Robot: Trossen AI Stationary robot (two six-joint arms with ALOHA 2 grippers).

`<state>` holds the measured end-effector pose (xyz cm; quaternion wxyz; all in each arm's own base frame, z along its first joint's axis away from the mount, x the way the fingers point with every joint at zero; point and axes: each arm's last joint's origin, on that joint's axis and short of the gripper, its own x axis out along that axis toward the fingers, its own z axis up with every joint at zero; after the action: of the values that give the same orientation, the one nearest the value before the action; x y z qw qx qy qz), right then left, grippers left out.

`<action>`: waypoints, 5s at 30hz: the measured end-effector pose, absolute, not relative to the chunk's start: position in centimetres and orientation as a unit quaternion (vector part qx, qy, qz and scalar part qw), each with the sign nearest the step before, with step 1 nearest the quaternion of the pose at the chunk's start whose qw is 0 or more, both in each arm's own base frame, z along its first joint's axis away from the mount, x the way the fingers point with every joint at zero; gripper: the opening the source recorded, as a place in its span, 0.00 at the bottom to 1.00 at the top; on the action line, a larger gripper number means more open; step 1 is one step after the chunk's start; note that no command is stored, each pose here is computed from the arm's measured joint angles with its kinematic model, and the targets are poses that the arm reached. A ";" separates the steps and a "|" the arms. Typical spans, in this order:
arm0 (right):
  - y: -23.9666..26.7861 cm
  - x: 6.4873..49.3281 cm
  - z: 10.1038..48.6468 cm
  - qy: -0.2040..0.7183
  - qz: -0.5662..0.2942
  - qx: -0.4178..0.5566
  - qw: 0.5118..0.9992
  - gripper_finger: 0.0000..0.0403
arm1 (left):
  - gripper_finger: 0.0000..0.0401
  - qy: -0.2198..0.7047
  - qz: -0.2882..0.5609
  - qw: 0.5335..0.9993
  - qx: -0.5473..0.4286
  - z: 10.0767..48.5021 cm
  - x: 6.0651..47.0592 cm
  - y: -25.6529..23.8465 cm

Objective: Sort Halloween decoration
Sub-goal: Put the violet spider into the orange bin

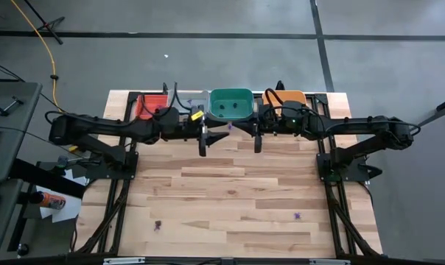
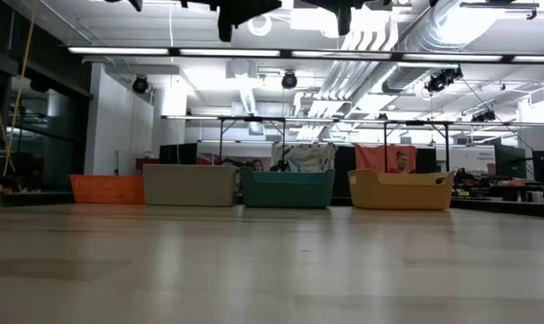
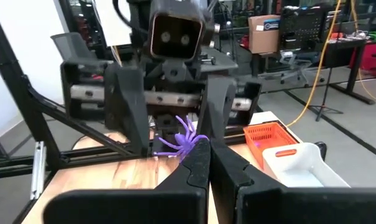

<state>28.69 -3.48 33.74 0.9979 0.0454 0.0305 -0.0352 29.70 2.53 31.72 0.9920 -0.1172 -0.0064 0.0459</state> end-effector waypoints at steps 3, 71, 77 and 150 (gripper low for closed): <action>-3.5 28.7 33.7 0.030 -0.044 0.041 0.998 0.00 | 0.52 -0.001 0.047 0.991 -0.125 31.1 30.3 2.6; -3.9 23.5 33.2 0.167 -0.241 0.103 0.950 0.60 | 0.00 -0.006 0.189 0.979 -0.080 30.5 16.4 3.3; -3.9 23.5 33.2 0.165 -0.246 0.103 0.950 0.60 | 0.00 -0.006 0.195 0.976 -0.093 29.1 15.9 3.3; -3.1 23.7 32.9 0.184 -0.150 0.182 0.954 0.60 | 0.36 -0.040 0.015 0.982 -0.186 31.7 18.8 2.2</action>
<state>23.70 -3.09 32.92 0.9543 0.1818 0.1838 -0.1497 18.80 2.16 31.70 0.9816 -0.1862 -0.0399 0.0153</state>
